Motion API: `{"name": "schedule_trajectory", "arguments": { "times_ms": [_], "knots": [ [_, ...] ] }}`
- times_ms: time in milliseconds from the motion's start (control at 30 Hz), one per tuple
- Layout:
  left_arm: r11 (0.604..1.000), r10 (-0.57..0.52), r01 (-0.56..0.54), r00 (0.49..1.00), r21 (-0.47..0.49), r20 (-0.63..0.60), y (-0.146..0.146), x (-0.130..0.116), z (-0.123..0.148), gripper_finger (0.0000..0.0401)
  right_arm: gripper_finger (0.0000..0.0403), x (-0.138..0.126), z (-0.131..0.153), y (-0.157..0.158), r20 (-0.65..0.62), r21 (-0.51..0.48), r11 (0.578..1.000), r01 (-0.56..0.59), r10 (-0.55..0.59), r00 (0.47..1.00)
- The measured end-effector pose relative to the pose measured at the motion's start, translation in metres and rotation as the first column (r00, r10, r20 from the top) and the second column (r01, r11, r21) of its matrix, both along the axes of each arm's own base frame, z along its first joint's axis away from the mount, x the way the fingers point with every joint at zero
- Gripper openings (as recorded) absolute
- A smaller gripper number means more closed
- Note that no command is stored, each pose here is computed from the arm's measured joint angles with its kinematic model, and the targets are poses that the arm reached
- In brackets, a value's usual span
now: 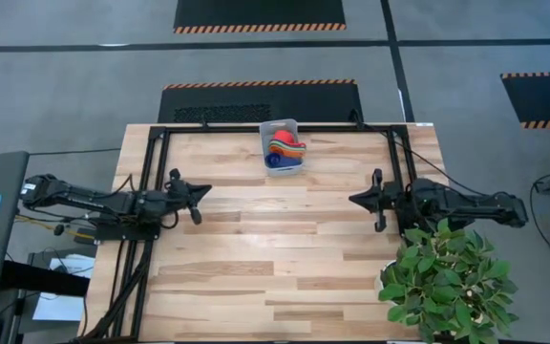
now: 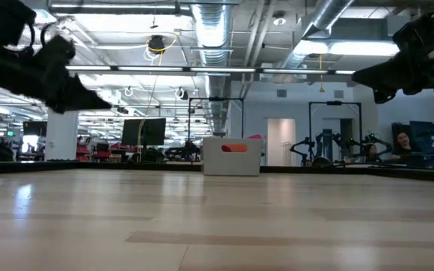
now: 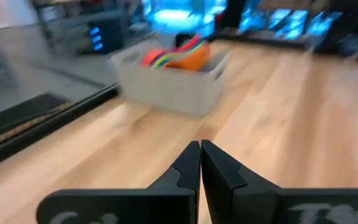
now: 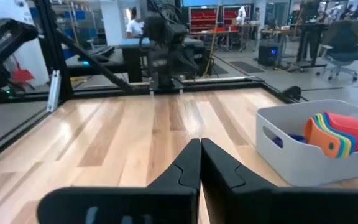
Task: Nest measuring cups in basket
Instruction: Return to Home Position
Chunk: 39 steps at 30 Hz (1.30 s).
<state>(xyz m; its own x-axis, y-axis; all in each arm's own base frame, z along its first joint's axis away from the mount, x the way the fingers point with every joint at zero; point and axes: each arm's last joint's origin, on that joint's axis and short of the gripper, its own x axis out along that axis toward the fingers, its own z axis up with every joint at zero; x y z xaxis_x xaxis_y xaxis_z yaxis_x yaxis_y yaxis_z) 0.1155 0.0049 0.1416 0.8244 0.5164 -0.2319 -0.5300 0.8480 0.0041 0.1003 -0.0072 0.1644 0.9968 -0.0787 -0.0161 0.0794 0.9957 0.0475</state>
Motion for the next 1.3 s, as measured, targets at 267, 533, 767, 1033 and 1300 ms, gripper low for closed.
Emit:
{"name": "schedule_trajectory", "arguments": {
  "times_ms": [267, 533, 767, 1033, 1300],
  "knots": [
    [0.963, -0.218, 0.180, 0.958, 0.203, 0.188, -0.008, 0.002, 0.030, 0.0002, 0.0038, 0.000, 0.001, -0.003, 0.007, -0.097, 0.994, 0.048, -0.048, 0.999],
    [0.944, -0.270, 0.230, 0.950, 0.235, 0.154, -0.005, -0.016, 0.027, 0.0002, 0.0026, 0.002, -0.002, -0.004, -0.033, -0.048, 0.997, 0.062, -0.063, 0.997],
    [0.920, -0.329, 0.277, 0.930, 0.277, 0.166, -0.005, -0.019, 0.030, 0.0002, 0.0027, 0.002, -0.003, -0.004, -0.034, -0.047, 0.997, 0.062, -0.063, 0.997],
    [0.933, -0.274, 0.224, 0.949, 0.283, 0.152, 0.002, -0.018, 0.030, 0.0002, 0.0041, 0.002, -0.003, -0.004, -0.033, -0.047, 0.997, 0.062, -0.063, 0.997],
    [0.957, -0.229, 0.185, 0.955, 0.225, 0.191, 0.006, -0.019, 0.030, 0.0002, 0.0035, 0.002, -0.003, -0.004, -0.034, -0.047, 0.997, 0.062, -0.063, 0.997]
  ]
}}
